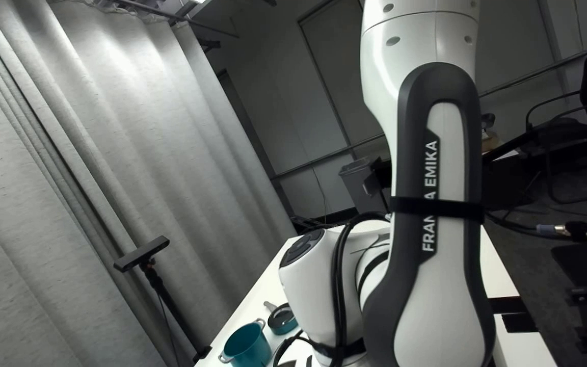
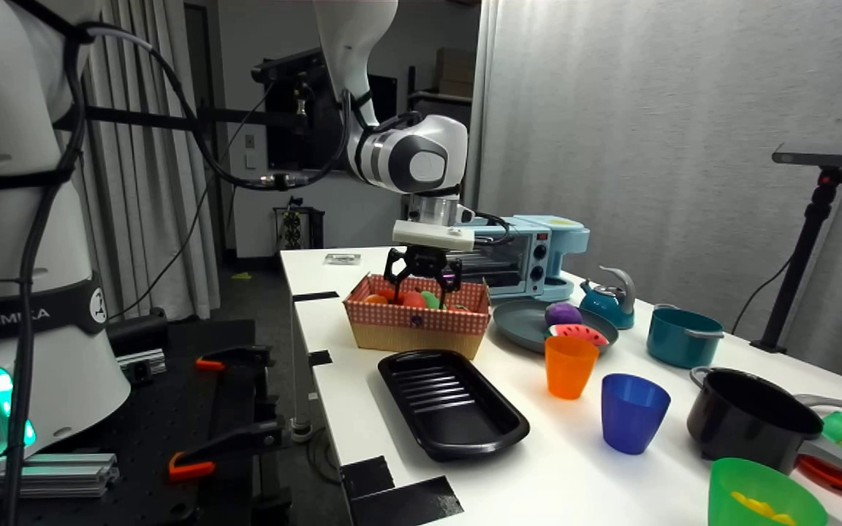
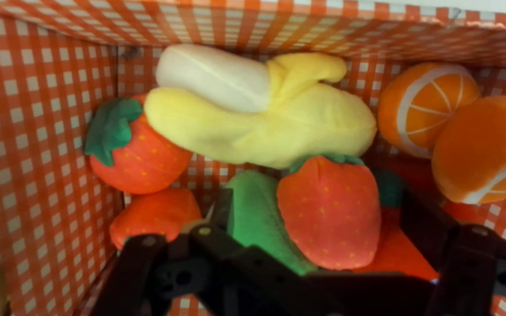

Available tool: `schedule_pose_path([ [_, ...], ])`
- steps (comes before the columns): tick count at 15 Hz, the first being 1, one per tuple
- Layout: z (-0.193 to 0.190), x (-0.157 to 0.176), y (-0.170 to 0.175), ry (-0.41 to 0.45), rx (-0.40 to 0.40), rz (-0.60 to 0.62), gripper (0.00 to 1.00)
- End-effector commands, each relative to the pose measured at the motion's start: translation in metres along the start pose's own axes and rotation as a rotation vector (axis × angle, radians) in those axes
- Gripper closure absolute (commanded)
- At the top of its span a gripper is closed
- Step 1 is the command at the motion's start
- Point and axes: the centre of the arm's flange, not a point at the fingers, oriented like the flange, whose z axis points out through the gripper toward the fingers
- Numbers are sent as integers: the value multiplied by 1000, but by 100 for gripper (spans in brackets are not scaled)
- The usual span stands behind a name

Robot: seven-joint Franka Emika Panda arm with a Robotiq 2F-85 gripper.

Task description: Pick up the red plush toy from the basket and put it in the orange cup.

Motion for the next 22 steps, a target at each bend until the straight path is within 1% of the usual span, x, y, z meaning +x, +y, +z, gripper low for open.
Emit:
schedule_pose_path([
  [1,6,8,6,13,-17,12,30],
  [2,6,9,5,13,-18,11,31],
  [4,4,8,5,13,-18,15,46],
  [5,3,8,5,12,-19,19,55],
  [7,0,7,5,10,-19,26,69],
  [8,-2,7,6,10,-21,30,78],
  [11,-7,6,6,7,-25,38,97],
  [12,-9,5,6,6,-26,41,98],
  [13,-11,4,6,4,-28,45,96],
  [14,-14,3,5,2,-29,49,95],
  [15,-19,1,4,0,-33,52,99],
  [17,-28,-1,1,-3,-44,56,97],
  [22,-54,-9,-6,-2,-73,65,97],
])
